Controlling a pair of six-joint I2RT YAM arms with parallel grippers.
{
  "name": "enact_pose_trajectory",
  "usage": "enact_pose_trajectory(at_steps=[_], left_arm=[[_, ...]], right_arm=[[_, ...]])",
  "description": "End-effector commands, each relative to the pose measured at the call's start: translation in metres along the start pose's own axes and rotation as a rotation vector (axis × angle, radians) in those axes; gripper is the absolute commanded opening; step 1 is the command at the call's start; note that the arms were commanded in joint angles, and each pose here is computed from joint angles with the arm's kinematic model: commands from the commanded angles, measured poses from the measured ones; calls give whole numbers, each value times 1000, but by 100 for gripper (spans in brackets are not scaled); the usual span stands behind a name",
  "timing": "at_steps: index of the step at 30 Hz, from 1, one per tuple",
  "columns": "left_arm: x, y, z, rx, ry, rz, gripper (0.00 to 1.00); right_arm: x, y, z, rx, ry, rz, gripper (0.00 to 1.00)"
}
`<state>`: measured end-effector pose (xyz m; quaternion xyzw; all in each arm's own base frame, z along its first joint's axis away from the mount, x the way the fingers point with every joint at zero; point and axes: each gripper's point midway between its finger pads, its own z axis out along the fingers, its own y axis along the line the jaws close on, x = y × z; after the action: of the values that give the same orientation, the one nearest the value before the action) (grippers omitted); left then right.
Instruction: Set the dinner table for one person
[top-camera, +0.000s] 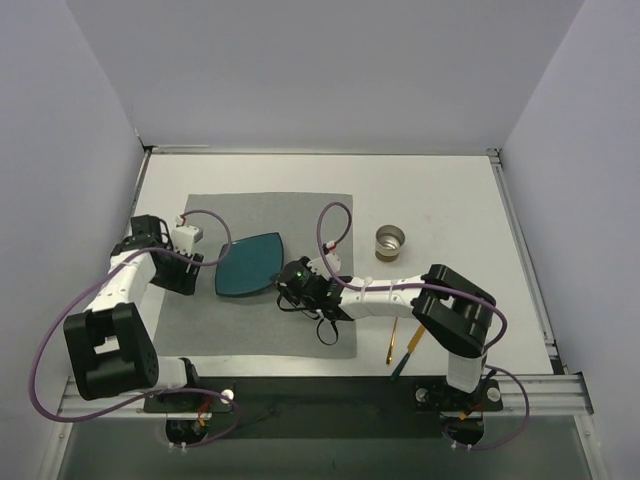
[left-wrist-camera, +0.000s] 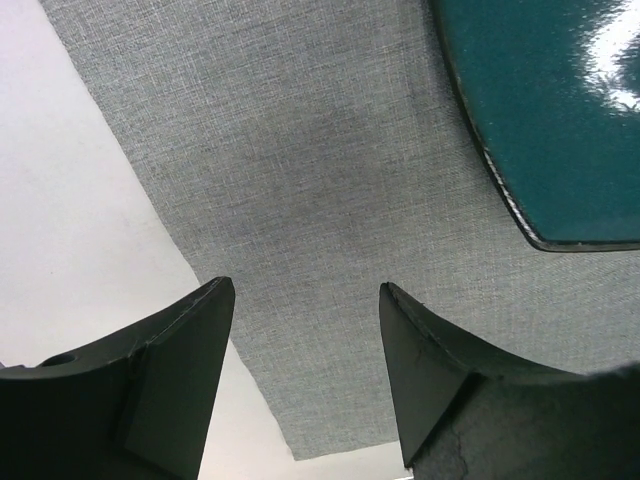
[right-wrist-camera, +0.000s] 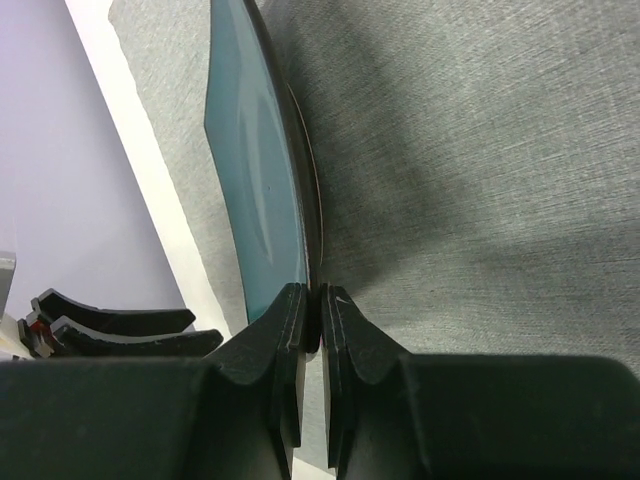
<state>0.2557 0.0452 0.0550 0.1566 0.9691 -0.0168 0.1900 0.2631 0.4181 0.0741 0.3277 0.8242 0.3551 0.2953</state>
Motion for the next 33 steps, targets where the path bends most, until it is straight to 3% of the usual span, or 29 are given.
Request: enact_pose_trajectory(at_steps=[1, 13, 23, 33], left_arm=[[-8, 12, 3, -47, -30, 22, 70], [-1, 16, 14, -57, -11, 42, 70], [0, 14, 21, -42, -18, 21, 70], [-3, 12, 19, -29, -31, 19, 70]], right_arm=[[-3, 21, -2, -87, 0, 64, 0], [13, -44, 15, 127, 51, -71, 0], [17, -85, 17, 223, 47, 12, 9], [28, -105, 19, 291, 94, -20, 16]])
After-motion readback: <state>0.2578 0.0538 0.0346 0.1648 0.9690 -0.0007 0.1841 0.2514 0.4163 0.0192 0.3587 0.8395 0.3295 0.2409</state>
